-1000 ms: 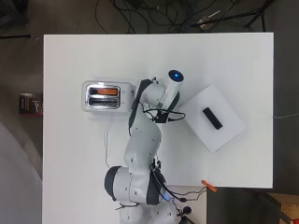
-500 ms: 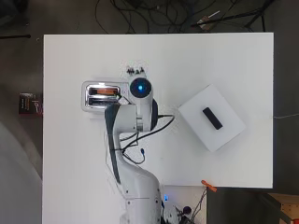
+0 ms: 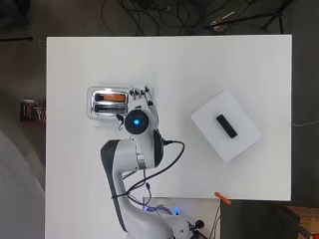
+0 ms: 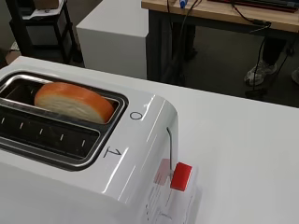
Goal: Teleoperate dual arm-hand system to toast a bread
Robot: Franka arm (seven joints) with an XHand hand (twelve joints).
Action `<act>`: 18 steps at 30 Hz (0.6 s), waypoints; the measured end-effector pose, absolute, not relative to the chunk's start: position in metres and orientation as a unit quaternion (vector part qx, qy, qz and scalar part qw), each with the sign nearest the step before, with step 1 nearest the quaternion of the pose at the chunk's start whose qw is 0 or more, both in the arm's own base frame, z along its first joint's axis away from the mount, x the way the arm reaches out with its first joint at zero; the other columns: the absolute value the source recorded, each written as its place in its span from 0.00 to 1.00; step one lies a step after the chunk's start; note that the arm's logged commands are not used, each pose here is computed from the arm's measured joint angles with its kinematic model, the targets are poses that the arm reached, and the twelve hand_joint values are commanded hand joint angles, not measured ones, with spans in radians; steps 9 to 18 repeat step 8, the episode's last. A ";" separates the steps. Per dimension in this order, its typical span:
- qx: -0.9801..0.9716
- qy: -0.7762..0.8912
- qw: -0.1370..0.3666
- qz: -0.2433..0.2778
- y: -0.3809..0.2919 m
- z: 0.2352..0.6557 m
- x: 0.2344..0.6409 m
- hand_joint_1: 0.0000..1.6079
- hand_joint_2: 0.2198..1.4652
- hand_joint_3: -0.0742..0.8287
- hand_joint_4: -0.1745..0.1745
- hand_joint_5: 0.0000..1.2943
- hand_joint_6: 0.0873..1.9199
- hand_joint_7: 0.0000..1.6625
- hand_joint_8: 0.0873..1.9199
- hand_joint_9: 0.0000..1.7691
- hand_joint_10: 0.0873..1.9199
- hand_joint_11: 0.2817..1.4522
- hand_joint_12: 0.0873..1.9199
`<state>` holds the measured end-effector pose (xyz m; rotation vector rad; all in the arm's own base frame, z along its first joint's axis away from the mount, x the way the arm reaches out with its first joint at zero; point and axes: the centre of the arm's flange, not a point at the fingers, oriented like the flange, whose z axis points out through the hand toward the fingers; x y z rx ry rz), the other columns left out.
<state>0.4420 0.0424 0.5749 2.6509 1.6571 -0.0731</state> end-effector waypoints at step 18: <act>0.815 0.578 -0.002 0.047 0.054 0.550 0.381 0.01 0.71 0.09 0.37 0.22 0.00 0.27 0.00 0.31 0.00 0.11 0.00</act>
